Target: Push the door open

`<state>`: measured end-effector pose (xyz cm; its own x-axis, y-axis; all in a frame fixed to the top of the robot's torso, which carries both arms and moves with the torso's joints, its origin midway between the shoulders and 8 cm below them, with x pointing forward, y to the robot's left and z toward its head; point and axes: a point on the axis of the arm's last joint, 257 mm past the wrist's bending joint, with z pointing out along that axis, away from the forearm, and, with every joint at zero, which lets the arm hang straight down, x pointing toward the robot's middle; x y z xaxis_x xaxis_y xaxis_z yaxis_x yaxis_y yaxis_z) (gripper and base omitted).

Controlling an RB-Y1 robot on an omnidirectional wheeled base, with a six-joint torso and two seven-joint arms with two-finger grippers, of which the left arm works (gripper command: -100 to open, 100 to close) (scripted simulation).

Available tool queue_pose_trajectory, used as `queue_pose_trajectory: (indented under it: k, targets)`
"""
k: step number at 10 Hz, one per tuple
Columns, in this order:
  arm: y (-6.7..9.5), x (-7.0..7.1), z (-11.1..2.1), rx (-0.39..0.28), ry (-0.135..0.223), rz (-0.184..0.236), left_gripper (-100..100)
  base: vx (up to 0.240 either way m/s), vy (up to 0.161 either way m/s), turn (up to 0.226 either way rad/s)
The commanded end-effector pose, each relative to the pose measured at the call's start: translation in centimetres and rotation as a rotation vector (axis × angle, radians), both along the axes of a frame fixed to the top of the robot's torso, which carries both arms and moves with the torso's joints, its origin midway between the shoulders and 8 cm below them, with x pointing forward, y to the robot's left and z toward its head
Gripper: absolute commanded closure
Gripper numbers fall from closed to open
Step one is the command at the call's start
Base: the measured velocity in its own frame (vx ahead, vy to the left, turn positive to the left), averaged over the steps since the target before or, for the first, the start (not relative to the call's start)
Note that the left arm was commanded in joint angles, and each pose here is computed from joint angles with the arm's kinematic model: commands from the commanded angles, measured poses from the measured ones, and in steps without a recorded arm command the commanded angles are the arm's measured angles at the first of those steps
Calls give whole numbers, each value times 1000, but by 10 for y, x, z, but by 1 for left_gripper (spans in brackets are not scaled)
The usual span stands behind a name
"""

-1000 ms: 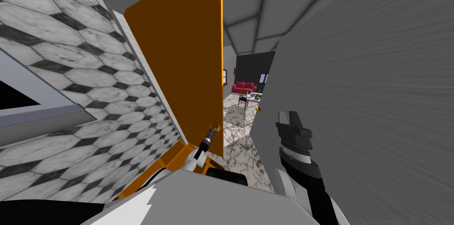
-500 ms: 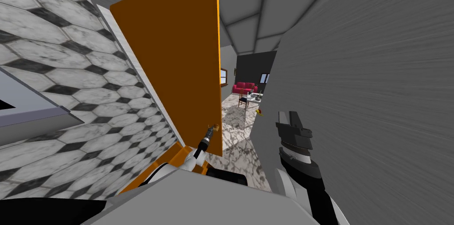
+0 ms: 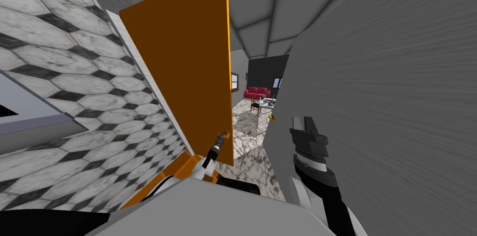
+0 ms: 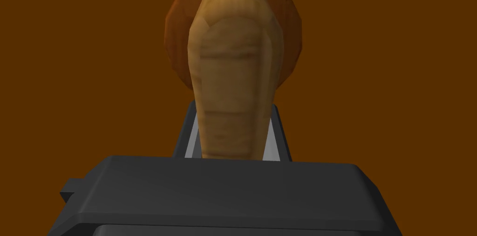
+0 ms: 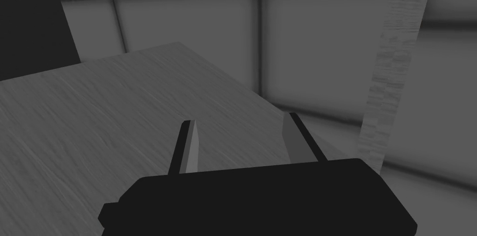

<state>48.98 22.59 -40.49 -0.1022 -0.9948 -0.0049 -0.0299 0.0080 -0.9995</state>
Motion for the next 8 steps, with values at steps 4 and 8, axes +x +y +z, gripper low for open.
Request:
queue_pose_trajectory:
  k: [4, 8]
  targets:
    - [26, 10, 17, 4, -39, 61, 100, 99, -59, 53]
    - [45, 9, 16, 4, -38, 111, 100, 159, -96, 45]
